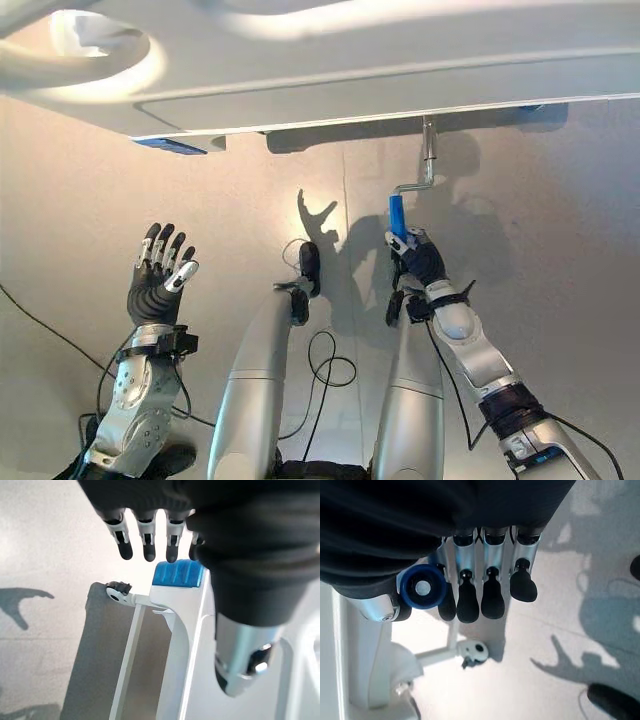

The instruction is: Raise the hospital bed

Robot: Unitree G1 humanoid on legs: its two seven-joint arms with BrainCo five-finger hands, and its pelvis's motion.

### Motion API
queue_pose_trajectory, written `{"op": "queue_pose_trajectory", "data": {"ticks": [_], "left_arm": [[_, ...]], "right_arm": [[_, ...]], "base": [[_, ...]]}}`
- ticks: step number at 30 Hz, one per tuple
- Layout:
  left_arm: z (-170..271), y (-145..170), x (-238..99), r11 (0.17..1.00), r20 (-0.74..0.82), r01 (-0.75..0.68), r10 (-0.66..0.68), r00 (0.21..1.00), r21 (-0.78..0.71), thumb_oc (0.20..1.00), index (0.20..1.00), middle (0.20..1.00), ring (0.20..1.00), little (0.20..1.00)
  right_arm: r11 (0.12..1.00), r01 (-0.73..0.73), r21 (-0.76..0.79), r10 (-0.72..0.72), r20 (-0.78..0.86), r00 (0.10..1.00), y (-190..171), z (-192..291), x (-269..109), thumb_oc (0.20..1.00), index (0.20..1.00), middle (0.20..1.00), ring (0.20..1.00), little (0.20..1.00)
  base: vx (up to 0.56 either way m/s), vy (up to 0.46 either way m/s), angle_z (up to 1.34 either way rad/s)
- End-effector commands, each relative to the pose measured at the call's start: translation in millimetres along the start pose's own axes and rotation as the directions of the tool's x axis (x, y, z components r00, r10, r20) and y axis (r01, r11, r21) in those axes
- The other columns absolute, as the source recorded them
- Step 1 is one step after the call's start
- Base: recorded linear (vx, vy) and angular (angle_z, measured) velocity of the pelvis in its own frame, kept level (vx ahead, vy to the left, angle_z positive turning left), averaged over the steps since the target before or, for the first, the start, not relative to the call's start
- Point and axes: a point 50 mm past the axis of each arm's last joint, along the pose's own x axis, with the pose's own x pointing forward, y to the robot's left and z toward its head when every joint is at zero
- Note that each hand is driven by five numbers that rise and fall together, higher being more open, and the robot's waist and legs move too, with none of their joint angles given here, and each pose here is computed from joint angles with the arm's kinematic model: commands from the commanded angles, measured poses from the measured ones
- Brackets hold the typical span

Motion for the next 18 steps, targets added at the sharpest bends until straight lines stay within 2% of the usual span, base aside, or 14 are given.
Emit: {"op": "queue_pose_trajectory", "data": {"ticks": [1,10,18], "left_arm": [[19,0,-7,0.999,0.099,0.026,-0.028,0.995,0.019,1.0,1.0,1.0,1.0,1.0],[11,12,-8,0.999,0.06,-0.011,0.009,0.998,0.043,1.0,1.0,1.0,1.0,1.0],[14,14,-10,0.999,0.066,0.002,-0.005,0.998,0.05,1.0,1.0,1.0,1.0,1.0]], "right_arm": [[0.968,0.226,0.108,-0.25,0.386,0.888,-51,79,10,0.2,0.2,0.2,0.2,0.2],[0.907,0.38,0.182,-0.42,0.331,0.845,-76,66,6,0.2,0.2,0.2,0.2,0.2],[0.833,0.552,0.045,-0.539,0.295,0.789,-113,61,14,0.2,0.2,0.2,0.2,0.2]], "base": [[0.0,-0.018,-0.04],[0.0,-0.009,-0.04],[-0.01,-0.007,-0.01]]}}
